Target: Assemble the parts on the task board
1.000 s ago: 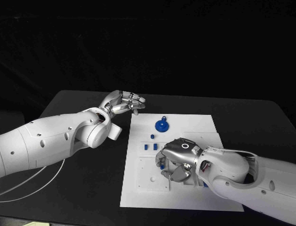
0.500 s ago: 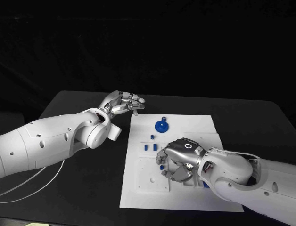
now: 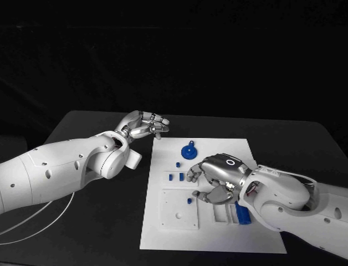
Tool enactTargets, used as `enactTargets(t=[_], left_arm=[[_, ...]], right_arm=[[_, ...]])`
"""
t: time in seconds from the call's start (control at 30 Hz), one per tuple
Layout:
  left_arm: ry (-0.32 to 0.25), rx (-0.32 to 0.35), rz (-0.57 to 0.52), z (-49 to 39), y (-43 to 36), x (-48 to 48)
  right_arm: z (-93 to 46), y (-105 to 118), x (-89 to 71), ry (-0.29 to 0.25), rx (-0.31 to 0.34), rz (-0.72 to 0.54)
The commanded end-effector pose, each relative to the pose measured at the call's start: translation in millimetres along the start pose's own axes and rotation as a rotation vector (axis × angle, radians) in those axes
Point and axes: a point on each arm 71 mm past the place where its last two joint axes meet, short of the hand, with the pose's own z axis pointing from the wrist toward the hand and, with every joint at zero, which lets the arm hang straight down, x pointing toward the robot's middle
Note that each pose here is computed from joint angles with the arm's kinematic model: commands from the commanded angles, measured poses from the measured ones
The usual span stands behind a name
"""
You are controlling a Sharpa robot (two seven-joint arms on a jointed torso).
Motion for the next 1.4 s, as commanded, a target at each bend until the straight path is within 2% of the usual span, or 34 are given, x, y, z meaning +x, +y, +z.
enactTargets(t=[0.03, 0.13, 0.37, 0.47, 0.87, 1.2, 1.4], left_arm=[[0.001, 0.007, -0.007, 0.6, -1.1, 0.9], [0.001, 0.007, -0.006, 0.7, -1.1, 0.8], [-0.001, 0.009, -0.006, 0.6, -1.1, 0.3], [-0.003, 0.009, -0.005, 0.3, -1.0, -0.2], [-0.004, 0.008, -0.005, 0.3, -0.9, -0.4], [0.000, 0.009, -0.007, 0.1, -1.3, 0.4], [0.000, 0.009, -0.007, 0.1, -1.3, 0.4]], right_arm=[[-1.8, -6, -7.6, 0.009, 0.010, 0.048], [-4.1, -17, -16.9, 0.022, 0.036, 0.048], [-17.5, -47, -33.1, 0.112, 0.123, 0.014], [-23.1, -55, -37.6, 0.116, 0.146, 0.001], [-42.1, -74, -39.1, 0.152, 0.216, -0.079], [-44.1, -80, -39.1, 0.143, 0.234, -0.147], [-42.6, -80, -35.0, 0.162, 0.231, -0.155]])
